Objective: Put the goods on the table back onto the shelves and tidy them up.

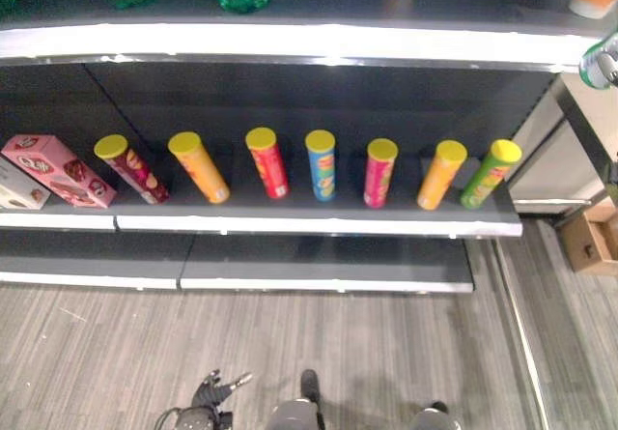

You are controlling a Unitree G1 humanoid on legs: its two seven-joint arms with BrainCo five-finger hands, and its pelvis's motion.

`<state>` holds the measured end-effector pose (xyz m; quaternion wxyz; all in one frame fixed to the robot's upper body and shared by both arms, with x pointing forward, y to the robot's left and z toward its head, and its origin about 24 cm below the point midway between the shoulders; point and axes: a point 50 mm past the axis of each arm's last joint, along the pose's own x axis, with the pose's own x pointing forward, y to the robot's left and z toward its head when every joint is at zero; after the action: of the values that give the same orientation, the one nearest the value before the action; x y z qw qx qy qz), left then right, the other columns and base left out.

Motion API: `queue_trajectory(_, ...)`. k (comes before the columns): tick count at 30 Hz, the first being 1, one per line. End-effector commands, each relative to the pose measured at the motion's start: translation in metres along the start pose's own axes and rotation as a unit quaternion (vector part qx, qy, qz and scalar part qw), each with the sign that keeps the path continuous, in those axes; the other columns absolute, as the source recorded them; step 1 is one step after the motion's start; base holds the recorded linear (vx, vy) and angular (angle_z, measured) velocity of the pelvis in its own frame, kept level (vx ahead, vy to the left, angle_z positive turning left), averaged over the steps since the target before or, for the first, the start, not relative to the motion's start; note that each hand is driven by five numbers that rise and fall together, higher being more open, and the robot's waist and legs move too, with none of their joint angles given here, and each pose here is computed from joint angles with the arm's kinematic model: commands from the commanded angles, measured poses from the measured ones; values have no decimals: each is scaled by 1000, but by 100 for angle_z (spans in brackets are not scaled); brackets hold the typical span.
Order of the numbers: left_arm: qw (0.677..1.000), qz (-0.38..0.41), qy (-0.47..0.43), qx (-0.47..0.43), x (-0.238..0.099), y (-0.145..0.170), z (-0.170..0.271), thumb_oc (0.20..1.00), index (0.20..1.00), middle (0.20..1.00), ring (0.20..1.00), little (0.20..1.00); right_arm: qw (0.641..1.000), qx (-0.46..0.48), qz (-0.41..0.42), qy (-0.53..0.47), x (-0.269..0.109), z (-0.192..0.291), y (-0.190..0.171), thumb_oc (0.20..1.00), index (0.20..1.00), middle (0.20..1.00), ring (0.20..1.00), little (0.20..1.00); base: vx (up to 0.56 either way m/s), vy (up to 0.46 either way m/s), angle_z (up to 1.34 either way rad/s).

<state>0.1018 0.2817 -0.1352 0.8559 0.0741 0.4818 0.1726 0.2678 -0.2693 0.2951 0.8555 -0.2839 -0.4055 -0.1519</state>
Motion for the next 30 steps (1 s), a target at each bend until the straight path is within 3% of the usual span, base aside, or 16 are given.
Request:
queue_trajectory(1,1000,1,-21,14,-2,3,4,1000,1000,1000,1000,1000,998,-2,-19,-63,20,24,-28,200,200,200,200,200,66,-1,27)
queue_trajectory(11,999,0,-37,6,4,1,20,1000,1000,1000,1000,1000,994,53,-14,-92,39,40,-38,200,200,200,200,200,46,-103,48)
queue_trajectory(15,1000,0,-12,5,2,0,6,1000,1000,1000,1000,1000,992,83,35,-91,48,44,-33,200,200,200,200,200,92,-127,-3)
queue_trajectory(23,1000,-14,7,16,0,-2,-5,1000,1000,1000,1000,1000,972,214,96,0,67,15,-19,200,200,200,200,200,42,-31,5)
queue_trajectory(30,1000,-16,18,16,0,-1,-10,1000,1000,1000,1000,1000,960,247,124,42,80,5,-10,200,200,200,200,200,23,6,5)
